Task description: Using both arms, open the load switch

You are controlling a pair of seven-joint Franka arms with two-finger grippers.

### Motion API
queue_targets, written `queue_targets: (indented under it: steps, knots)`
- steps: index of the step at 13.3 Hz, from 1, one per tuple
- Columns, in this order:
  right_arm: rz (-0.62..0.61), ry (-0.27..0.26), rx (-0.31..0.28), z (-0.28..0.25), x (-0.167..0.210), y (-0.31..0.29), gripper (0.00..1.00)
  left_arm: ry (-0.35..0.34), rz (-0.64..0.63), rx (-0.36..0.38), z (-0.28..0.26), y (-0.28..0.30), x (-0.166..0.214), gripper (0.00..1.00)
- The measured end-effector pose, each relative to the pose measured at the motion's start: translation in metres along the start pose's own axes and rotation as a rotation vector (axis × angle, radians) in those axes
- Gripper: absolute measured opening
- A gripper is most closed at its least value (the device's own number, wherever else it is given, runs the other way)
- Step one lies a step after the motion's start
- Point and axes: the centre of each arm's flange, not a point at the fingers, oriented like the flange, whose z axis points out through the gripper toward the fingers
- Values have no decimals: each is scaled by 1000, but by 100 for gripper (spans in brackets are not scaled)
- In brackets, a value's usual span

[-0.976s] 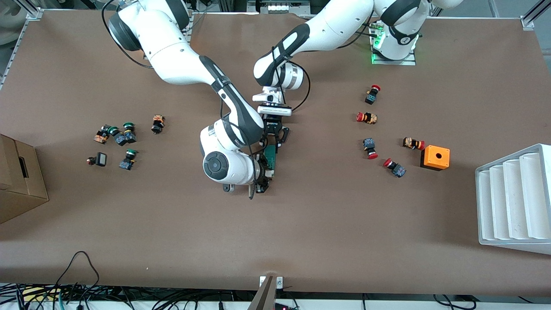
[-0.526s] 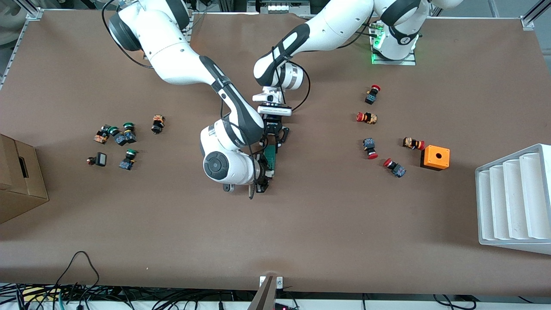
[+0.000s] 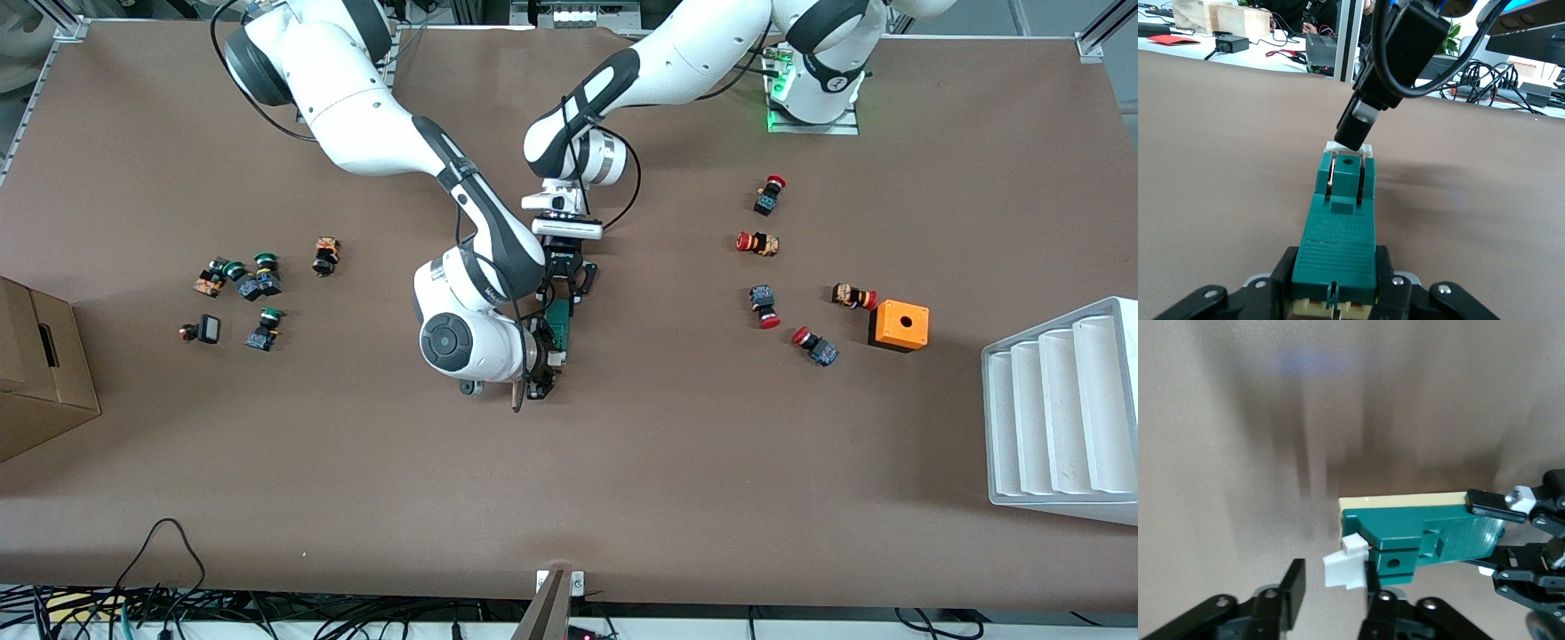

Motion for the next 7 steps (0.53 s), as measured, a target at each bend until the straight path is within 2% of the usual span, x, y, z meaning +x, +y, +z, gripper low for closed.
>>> queue_targets:
  steps: [1,3,5,6,7]
  knots:
    - [2,3,-2,2,2,-1,55,0,0,0,0,0,0,50]
    - [5,3,-2,3,3,-1,56,0,0,0,0,0,0,50]
    - [8,4,-7,4,2,0,52,0,0,0,0,0,0,50]
    - [15,7,-17,4,1,2,44,0,-1,0,0,0,0,50]
    - [20,7,-17,5,1,2,44,0,-1,0,0,0,0,50]
